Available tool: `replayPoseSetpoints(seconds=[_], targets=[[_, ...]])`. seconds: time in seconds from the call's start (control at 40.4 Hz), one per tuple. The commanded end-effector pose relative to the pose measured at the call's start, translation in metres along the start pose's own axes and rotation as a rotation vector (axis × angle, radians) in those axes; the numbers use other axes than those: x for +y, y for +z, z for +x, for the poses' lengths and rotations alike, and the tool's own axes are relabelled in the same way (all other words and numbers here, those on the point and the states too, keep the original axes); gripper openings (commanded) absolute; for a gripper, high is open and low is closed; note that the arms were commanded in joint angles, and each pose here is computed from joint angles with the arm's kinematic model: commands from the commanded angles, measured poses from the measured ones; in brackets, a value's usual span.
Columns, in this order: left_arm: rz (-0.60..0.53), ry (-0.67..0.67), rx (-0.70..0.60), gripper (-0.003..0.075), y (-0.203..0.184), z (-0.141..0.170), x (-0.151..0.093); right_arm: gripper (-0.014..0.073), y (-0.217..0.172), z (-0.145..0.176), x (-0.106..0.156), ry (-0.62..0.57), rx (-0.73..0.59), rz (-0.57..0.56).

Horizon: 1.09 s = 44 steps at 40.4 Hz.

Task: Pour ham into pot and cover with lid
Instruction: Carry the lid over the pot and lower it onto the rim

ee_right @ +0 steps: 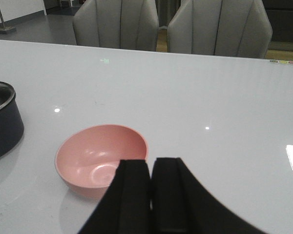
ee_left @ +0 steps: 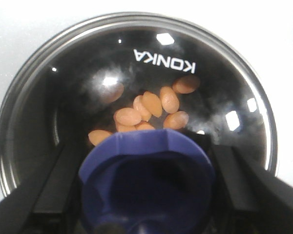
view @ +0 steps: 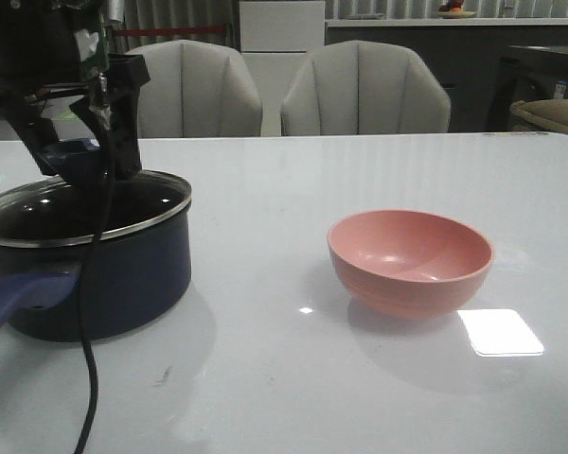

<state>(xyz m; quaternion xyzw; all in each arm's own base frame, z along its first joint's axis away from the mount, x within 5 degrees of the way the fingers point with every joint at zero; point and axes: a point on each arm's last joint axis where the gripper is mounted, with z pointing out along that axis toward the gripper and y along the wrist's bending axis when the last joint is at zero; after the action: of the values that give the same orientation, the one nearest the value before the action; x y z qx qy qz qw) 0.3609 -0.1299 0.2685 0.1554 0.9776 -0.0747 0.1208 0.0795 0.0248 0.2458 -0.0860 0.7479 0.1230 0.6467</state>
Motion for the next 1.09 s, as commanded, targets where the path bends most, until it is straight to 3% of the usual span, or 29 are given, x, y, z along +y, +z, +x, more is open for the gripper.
replayPoseSetpoints(seconds=[0.0,0.272,0.792,1.065], targets=[[0.016,0.008,-0.075,0.0342,-0.0211,-0.0036,-0.0063,0.0147,-0.0012,-0.0164,0.0006,-0.01,-0.107,-0.001],[0.015,0.008,-0.095,0.0506,-0.0213,-0.0055,-0.0063,0.0147,-0.0012,-0.0164,0.0006,-0.01,-0.107,-0.001],[-0.029,0.029,-0.103,0.0514,-0.0214,-0.0063,-0.0023,0.0147,-0.0012,-0.0164,0.0006,-0.01,-0.107,-0.001],[-0.031,0.03,-0.105,0.059,-0.0214,-0.0064,-0.0022,0.0147,-0.0012,-0.0164,0.0006,-0.01,-0.107,-0.001]])
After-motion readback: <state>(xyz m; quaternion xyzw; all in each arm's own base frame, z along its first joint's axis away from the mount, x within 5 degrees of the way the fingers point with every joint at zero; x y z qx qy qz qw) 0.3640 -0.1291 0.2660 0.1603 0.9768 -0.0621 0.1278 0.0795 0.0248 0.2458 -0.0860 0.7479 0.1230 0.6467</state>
